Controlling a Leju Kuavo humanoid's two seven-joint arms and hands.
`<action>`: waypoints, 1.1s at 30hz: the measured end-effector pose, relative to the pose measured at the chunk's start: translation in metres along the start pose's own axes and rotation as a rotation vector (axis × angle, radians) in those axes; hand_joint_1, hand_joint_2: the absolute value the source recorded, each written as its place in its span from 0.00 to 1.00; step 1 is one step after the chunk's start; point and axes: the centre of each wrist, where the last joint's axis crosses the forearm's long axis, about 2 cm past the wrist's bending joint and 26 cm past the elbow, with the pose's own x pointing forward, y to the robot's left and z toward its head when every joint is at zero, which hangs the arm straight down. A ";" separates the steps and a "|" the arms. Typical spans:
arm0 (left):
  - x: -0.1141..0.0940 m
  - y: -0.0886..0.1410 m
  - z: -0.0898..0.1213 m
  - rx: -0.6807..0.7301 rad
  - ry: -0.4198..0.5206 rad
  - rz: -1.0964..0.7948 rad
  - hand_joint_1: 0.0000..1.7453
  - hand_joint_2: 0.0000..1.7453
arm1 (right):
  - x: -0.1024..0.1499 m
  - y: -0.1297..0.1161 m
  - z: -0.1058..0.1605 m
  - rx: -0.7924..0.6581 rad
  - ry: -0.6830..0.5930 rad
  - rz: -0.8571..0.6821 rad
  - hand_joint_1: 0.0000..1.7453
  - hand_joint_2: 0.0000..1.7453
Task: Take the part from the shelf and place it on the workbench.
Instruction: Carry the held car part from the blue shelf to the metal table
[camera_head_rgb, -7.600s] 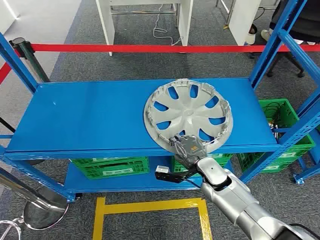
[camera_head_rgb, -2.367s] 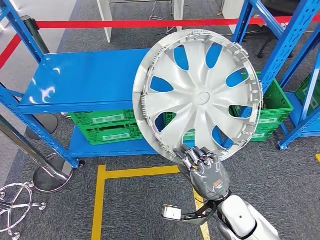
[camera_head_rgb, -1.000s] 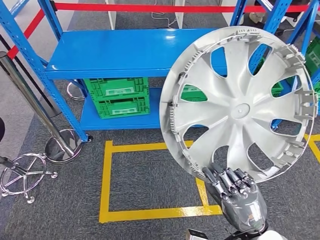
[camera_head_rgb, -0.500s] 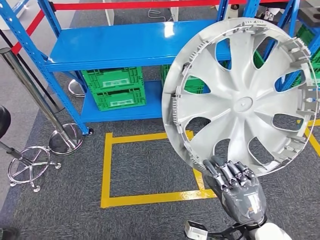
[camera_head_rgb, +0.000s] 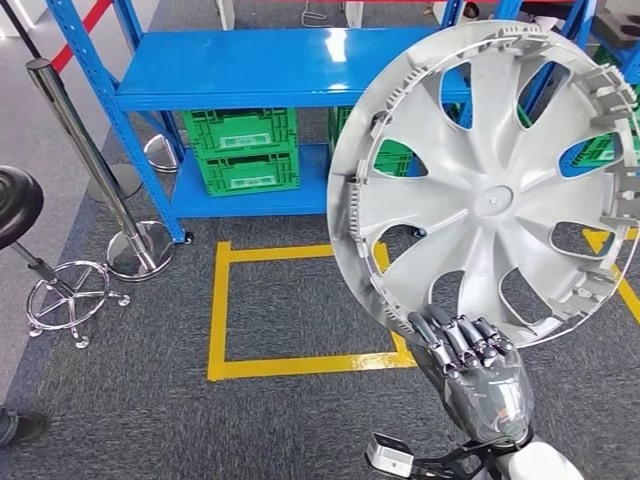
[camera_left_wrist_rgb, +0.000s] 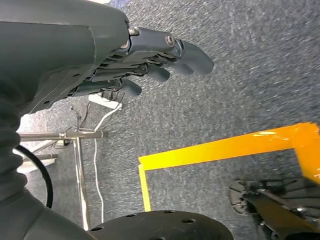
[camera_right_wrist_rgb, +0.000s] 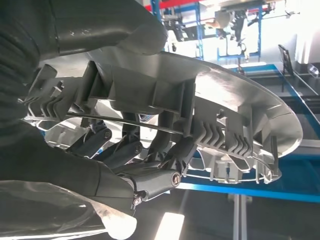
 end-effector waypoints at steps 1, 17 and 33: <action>0.001 0.000 0.000 0.001 -0.001 -0.002 0.00 1.00 | 0.000 0.000 0.000 0.001 0.001 0.000 1.00 1.00; 0.010 0.005 -0.002 0.007 -0.026 -0.034 0.00 1.00 | 0.001 0.000 0.002 0.007 0.000 -0.002 1.00 1.00; 0.002 0.000 0.000 -0.011 -0.029 -0.063 0.00 1.00 | -0.004 -0.001 0.005 0.015 -0.015 0.015 1.00 1.00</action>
